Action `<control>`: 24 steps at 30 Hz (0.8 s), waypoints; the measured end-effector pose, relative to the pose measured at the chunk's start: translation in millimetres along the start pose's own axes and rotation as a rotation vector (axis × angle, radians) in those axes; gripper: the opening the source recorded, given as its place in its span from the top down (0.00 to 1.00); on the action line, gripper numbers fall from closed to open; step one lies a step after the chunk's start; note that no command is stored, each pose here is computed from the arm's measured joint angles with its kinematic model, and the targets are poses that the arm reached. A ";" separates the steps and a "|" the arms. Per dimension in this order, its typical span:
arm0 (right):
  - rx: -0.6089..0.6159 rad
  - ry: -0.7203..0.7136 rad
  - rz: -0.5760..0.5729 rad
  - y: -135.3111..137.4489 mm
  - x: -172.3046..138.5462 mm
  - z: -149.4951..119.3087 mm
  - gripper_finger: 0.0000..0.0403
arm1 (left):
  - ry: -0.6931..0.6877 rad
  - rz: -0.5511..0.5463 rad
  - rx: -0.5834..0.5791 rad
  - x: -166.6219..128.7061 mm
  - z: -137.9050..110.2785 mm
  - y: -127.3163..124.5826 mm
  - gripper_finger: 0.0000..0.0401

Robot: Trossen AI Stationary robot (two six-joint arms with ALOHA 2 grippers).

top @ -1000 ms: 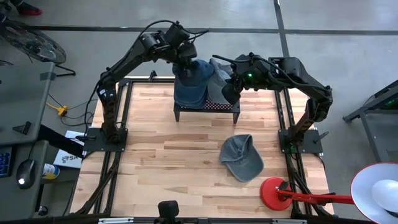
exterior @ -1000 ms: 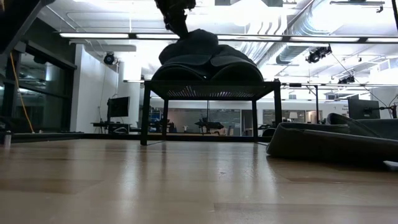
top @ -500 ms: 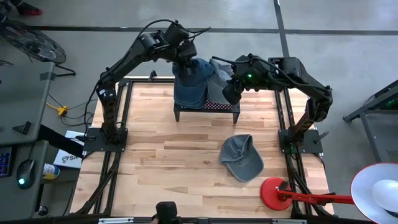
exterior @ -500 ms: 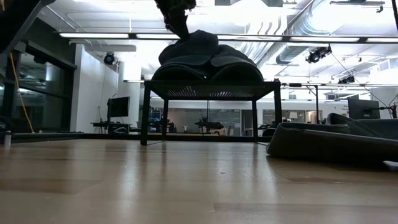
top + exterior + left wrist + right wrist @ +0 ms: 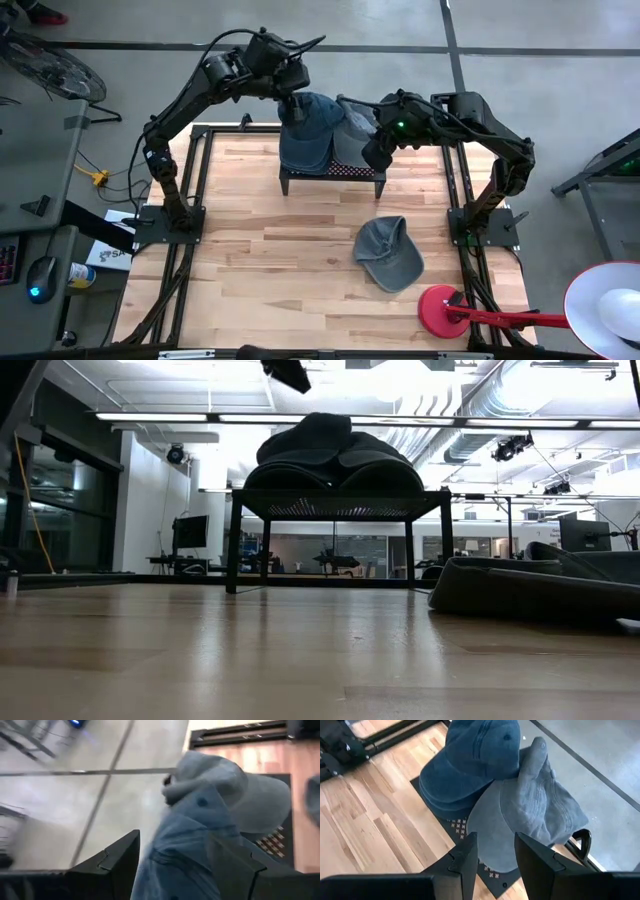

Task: Pick & Place hat
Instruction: Stack the gray cap on the gray cap on the shelf

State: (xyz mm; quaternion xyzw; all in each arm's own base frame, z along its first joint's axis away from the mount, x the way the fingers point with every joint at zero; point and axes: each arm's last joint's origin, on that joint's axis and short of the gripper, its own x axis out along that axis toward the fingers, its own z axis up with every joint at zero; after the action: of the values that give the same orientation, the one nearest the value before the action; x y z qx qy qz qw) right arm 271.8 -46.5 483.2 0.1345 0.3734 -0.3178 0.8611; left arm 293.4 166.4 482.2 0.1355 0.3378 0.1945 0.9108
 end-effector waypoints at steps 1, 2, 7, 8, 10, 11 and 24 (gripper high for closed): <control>-0.005 0.013 -0.002 -0.6 -0.2 -1.3 0.70 | -0.012 0.013 0.004 -4.1 2.1 -1.9 0.46; -0.011 0.029 -0.003 -1.0 0.0 -2.7 0.70 | -0.019 0.026 0.008 -9.3 3.6 -3.5 0.46; -0.036 0.059 0.044 3.0 -1.4 -5.6 0.70 | -0.076 0.063 0.034 -38.8 12.9 -19.1 0.47; -0.051 0.060 0.054 5.1 -2.2 -6.5 0.70 | -0.082 0.073 0.032 -43.5 14.5 -22.7 0.48; -0.082 0.072 0.059 10.5 0.0 -9.9 0.70 | -0.092 0.092 0.023 -52.1 17.1 -29.5 0.49; -0.094 0.085 0.056 12.5 1.4 -12.4 0.70 | -0.099 0.100 0.013 -56.9 18.1 -32.1 0.49; 0.000 0.397 0.000 41.0 55.3 -96.6 0.70 | -0.042 0.011 -0.140 -74.6 16.9 -67.0 0.52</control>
State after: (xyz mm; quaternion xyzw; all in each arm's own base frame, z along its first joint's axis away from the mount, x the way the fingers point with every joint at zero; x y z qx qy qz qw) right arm 273.1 5.4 376.5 0.1947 0.5361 -0.2848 0.7705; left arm 270.3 71.7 511.3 0.0774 0.3037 0.2198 0.9238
